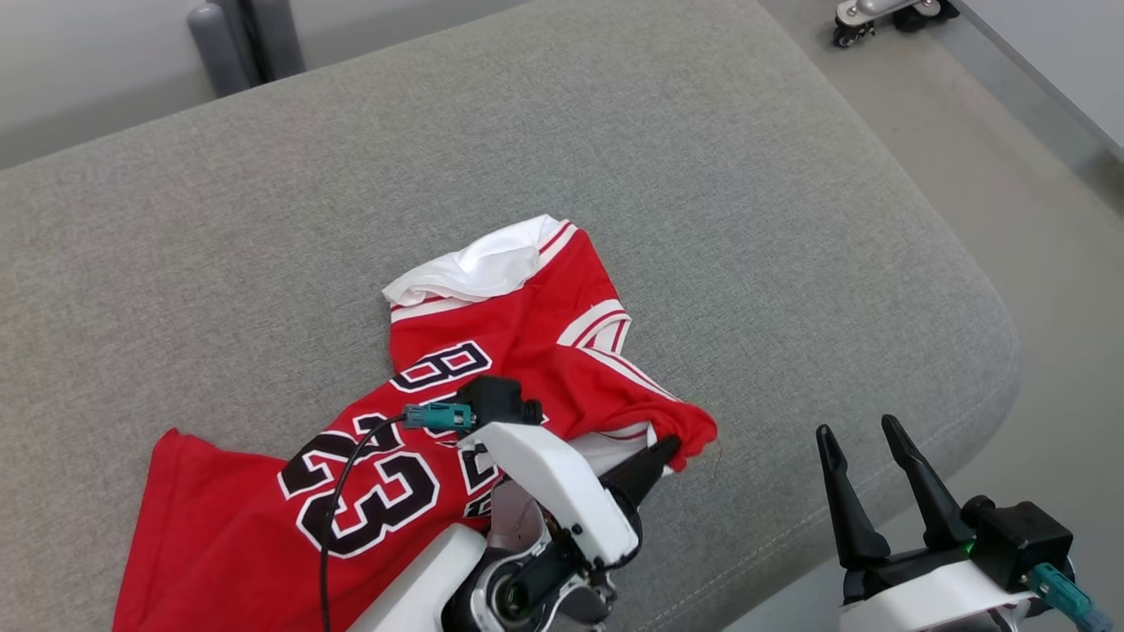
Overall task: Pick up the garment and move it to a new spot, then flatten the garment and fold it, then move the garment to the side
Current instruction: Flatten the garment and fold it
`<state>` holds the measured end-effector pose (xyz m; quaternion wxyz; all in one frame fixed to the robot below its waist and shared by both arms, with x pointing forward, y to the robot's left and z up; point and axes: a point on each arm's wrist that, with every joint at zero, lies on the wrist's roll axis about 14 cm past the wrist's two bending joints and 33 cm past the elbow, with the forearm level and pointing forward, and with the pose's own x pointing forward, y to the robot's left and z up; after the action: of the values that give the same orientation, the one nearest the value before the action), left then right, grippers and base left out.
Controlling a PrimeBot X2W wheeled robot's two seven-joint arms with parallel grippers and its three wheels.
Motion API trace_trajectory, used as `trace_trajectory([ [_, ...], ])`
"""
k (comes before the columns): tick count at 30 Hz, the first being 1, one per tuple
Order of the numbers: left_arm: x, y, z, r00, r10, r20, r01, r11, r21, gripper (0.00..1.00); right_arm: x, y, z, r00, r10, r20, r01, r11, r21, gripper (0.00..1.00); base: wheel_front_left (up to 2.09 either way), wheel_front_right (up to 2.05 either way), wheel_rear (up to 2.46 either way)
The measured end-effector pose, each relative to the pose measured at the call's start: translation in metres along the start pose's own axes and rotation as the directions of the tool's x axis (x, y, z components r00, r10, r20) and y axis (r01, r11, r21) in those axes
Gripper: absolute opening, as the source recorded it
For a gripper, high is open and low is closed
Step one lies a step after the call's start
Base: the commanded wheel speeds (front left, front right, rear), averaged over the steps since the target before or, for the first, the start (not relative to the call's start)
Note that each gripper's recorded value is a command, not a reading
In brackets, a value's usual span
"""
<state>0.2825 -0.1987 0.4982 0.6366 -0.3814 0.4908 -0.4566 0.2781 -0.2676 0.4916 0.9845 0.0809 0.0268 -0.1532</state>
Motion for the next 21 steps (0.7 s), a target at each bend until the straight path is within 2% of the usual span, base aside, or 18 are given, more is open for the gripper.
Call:
trace_trajectory([
  [2,0.005,0.001,0.003,1.000,0.016,0.020,-0.014,0.998,-0.065,0.00,-0.001,-0.002,-0.001,1.000,-0.008,-0.004,0.008,1.000,-0.003,1.00,0.00,0.00,0.00],
  [5,0.010,0.010,0.029,0.987,0.073,0.140,-0.050,0.986,-0.160,0.00,-0.001,-0.004,-0.002,1.000,-0.014,-0.008,0.014,1.000,-0.004,1.00,0.00,0.00,0.00],
  [6,0.011,0.015,0.037,0.978,0.097,0.183,-0.070,0.986,-0.149,0.24,0.000,-0.004,-0.002,1.000,-0.014,-0.009,0.014,1.000,-0.006,1.00,0.00,0.00,0.00],
  [7,0.013,0.013,0.045,0.969,0.095,0.229,-0.065,0.989,-0.134,0.57,0.001,-0.004,-0.001,1.000,-0.014,-0.008,0.014,1.000,-0.006,1.00,0.00,0.00,0.00],
  [8,0.016,0.011,0.047,0.968,0.091,0.235,-0.059,0.989,-0.136,1.00,0.001,-0.004,-0.001,1.000,-0.014,-0.007,0.014,1.000,-0.006,1.00,0.00,0.00,0.00],
  [10,0.025,-0.006,0.021,0.988,0.031,0.150,-0.027,0.999,-0.031,1.00,0.003,-0.005,0.000,1.000,-0.017,-0.005,0.017,1.000,-0.005,1.00,0.00,0.00,0.00],
  [13,0.025,-0.022,0.010,0.993,-0.040,0.114,0.029,0.995,0.093,1.00,0.005,-0.004,-0.001,1.000,-0.012,-0.007,0.012,1.000,-0.008,1.00,0.00,0.00,0.00],
  [18,0.002,-0.045,-0.009,0.987,-0.157,0.029,0.148,0.969,0.197,1.00,0.009,0.000,0.000,1.000,0.012,0.001,-0.012,1.000,-0.026,1.00,0.00,0.00,0.00],
  [21,-0.026,-0.050,0.002,0.979,-0.191,0.070,0.164,0.945,0.282,1.00,0.013,0.006,0.002,0.999,0.036,0.010,-0.035,0.999,-0.040,1.00,0.00,0.00,0.00],
])
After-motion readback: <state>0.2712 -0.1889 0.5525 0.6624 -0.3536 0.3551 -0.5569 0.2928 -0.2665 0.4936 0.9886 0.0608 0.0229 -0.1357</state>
